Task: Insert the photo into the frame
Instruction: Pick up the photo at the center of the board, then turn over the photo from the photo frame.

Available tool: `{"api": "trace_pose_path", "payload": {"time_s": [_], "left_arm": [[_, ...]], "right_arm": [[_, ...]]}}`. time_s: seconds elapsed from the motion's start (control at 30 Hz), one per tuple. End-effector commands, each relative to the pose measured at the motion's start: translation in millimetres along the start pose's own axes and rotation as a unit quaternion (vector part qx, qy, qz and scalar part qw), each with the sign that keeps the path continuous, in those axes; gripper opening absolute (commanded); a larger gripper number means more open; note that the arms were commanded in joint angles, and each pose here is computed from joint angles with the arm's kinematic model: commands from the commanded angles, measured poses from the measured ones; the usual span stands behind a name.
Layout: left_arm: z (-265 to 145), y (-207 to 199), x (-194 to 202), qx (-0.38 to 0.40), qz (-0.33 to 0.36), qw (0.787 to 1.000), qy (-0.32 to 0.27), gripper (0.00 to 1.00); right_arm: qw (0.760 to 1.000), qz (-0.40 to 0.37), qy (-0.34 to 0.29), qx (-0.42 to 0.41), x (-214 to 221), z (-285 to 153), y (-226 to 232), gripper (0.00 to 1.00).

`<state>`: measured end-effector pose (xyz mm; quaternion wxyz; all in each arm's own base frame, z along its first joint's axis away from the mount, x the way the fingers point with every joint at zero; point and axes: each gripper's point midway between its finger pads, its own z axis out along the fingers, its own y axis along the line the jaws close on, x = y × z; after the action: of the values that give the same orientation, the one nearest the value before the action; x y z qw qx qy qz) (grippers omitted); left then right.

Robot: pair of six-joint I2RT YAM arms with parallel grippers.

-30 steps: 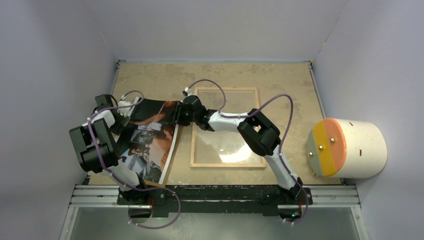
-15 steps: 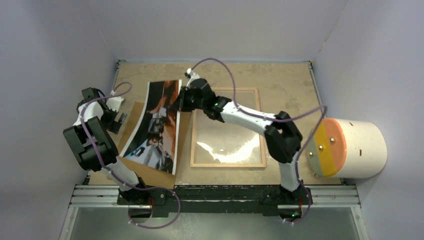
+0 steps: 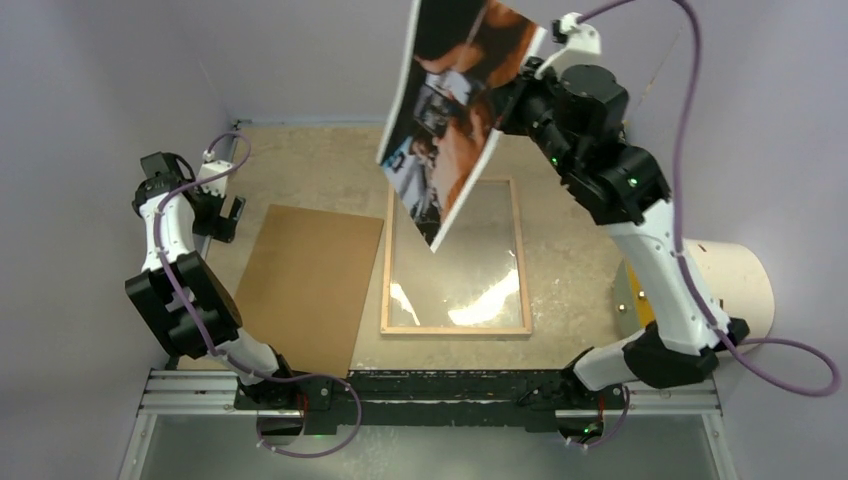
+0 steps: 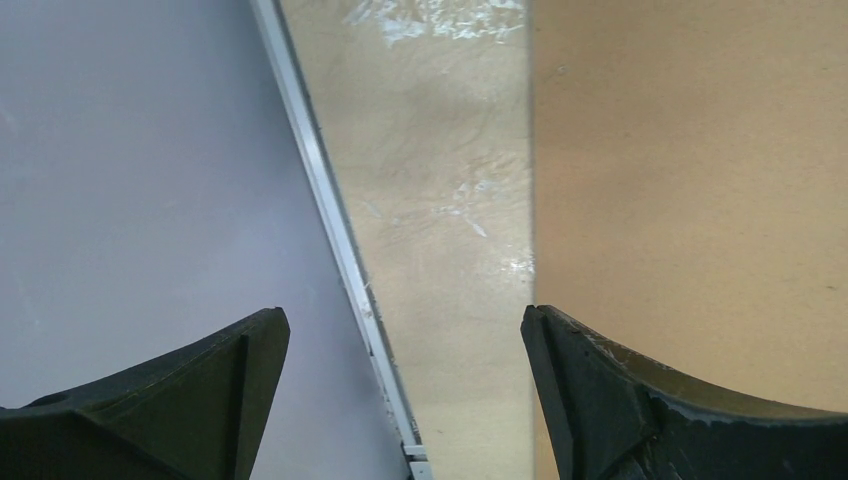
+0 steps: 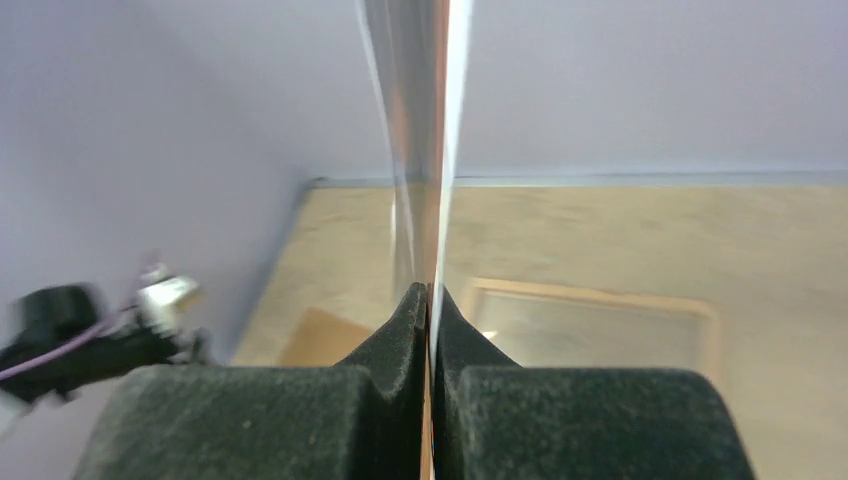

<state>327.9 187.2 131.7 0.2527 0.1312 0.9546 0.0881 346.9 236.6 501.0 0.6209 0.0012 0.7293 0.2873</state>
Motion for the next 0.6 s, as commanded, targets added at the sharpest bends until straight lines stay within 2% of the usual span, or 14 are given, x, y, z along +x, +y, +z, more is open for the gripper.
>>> {"api": "trace_pose_path", "payload": {"time_s": [0.0, 0.1, 0.2, 0.33, 0.5, 0.57], "left_arm": [[-6.9, -27.4, -6.5, 0.042, -0.01, 0.999, -0.025, 0.94], [-5.6, -34.3, -4.4, 0.047, -0.006, 0.999, -0.025, 0.94], [-2.9, -37.8, -1.4, 0.049, 0.0, 0.999, -0.023, 0.94], [2.0, -40.7, 5.9, 0.051, 0.005, 0.999, -0.015, 0.94], [6.1, -42.4, 10.6, 0.053, 0.008, 0.999, -0.009, 0.94], [7.1, -43.2, 12.5, 0.053, 0.008, 0.999, -0.006, 0.94]], "right_arm": [[0.956, -0.126, 0.026, 0.263, -4.6, -67.5, -112.4, 0.0], [0.913, -0.173, 0.015, 0.37, -14.4, -85.9, -146.9, 0.0], [0.884, -0.21, 0.032, 0.416, -8.7, -84.0, -161.5, 0.0], [0.867, -0.251, 0.06, 0.427, 8.1, -66.5, -163.7, 0.0], [0.836, -0.345, 0.136, 0.404, 77.3, -26.1, -135.7, 0.0], [0.844, -0.334, 0.171, 0.382, 112.0, -8.4, -125.6, 0.0]]}}
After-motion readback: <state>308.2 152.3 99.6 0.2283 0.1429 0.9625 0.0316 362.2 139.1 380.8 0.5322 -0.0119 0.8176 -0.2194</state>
